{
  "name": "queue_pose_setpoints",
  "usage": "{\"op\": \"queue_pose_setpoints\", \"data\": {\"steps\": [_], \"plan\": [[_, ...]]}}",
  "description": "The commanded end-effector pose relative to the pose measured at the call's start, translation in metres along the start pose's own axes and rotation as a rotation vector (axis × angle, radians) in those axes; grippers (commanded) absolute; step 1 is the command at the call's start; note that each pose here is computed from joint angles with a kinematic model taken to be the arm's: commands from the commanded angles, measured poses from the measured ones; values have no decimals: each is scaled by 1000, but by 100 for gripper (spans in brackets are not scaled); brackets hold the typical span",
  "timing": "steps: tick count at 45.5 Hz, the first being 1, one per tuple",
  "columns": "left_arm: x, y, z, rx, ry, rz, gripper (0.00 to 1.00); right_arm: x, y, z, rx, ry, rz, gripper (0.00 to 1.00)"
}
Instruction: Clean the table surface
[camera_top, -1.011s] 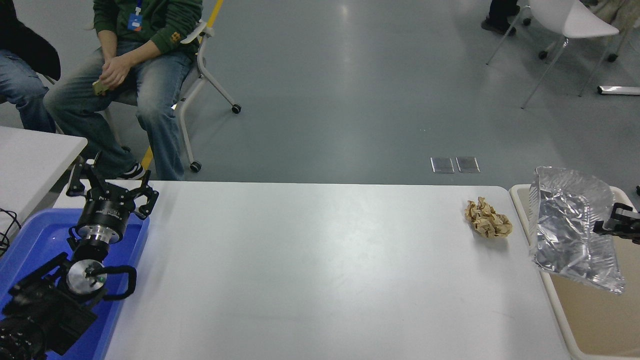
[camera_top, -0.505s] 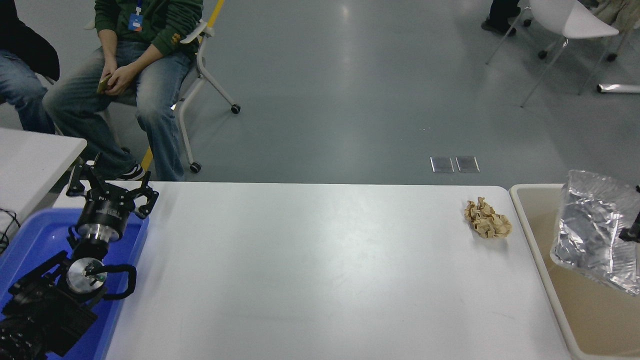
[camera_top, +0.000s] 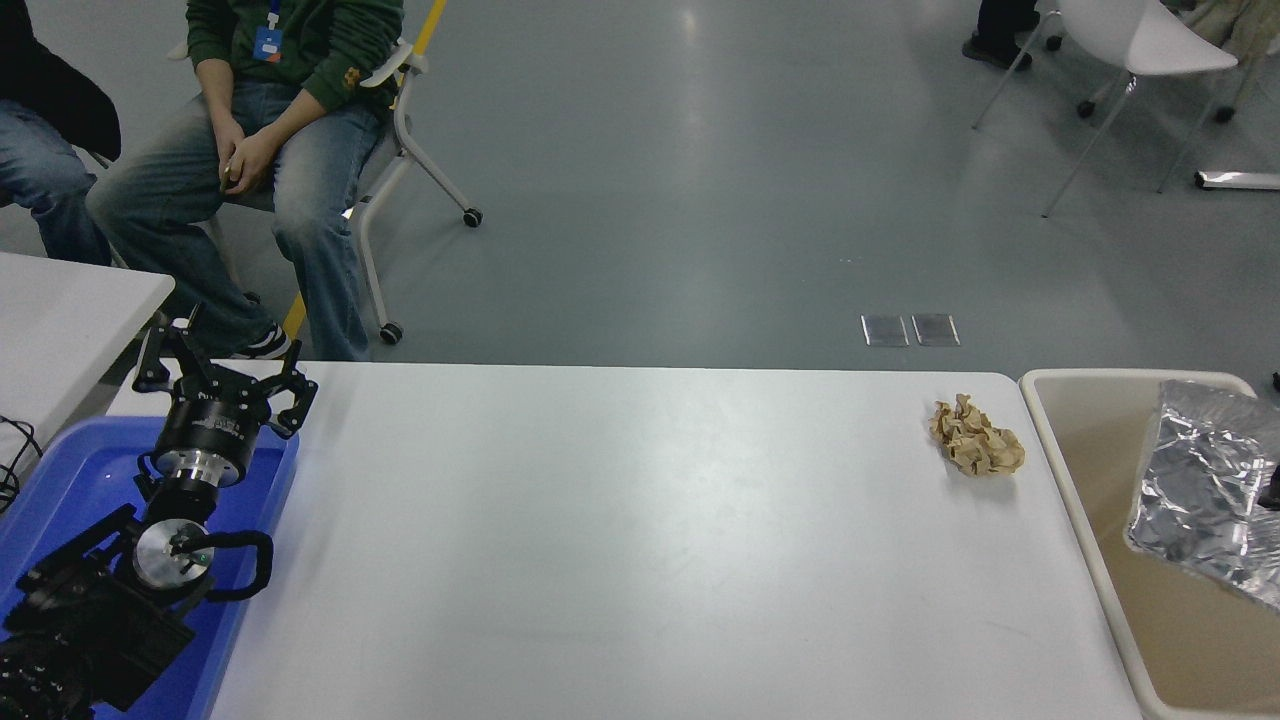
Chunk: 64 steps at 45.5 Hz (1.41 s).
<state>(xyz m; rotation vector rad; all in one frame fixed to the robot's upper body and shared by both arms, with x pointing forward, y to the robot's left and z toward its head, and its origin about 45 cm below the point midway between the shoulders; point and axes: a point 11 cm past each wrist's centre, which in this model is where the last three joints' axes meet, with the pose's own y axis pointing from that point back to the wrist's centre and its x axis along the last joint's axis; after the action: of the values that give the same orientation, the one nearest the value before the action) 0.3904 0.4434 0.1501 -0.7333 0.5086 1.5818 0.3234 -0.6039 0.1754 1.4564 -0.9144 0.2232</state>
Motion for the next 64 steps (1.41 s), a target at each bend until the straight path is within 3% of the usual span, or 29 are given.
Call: {"op": "queue_pose_setpoints", "data": {"steps": [1,16,55,56,59,61,64], "plan": [[0,0,1,0,-1,0,100,-15,-10,7,-43,203,69,0],[-1,-1,0,-1,1,-1,100,-20,-10,16,-87,392,138,0],[0,0,0,0,0,0,100,-21,-31,-14,-146,438,264,0],[0,0,0,0,0,0,100,-21,-31,-14,-147,439,269,2],[-1,-1,0,-1,1,-1,100,-19,-31,-16,-143,443,281,53],[0,0,0,0,0,0,100,-19,-31,-16,-143,445,283,59],[0,0,0,0,0,0,100,-18,-31,-17,-140,450,289,75]]}}
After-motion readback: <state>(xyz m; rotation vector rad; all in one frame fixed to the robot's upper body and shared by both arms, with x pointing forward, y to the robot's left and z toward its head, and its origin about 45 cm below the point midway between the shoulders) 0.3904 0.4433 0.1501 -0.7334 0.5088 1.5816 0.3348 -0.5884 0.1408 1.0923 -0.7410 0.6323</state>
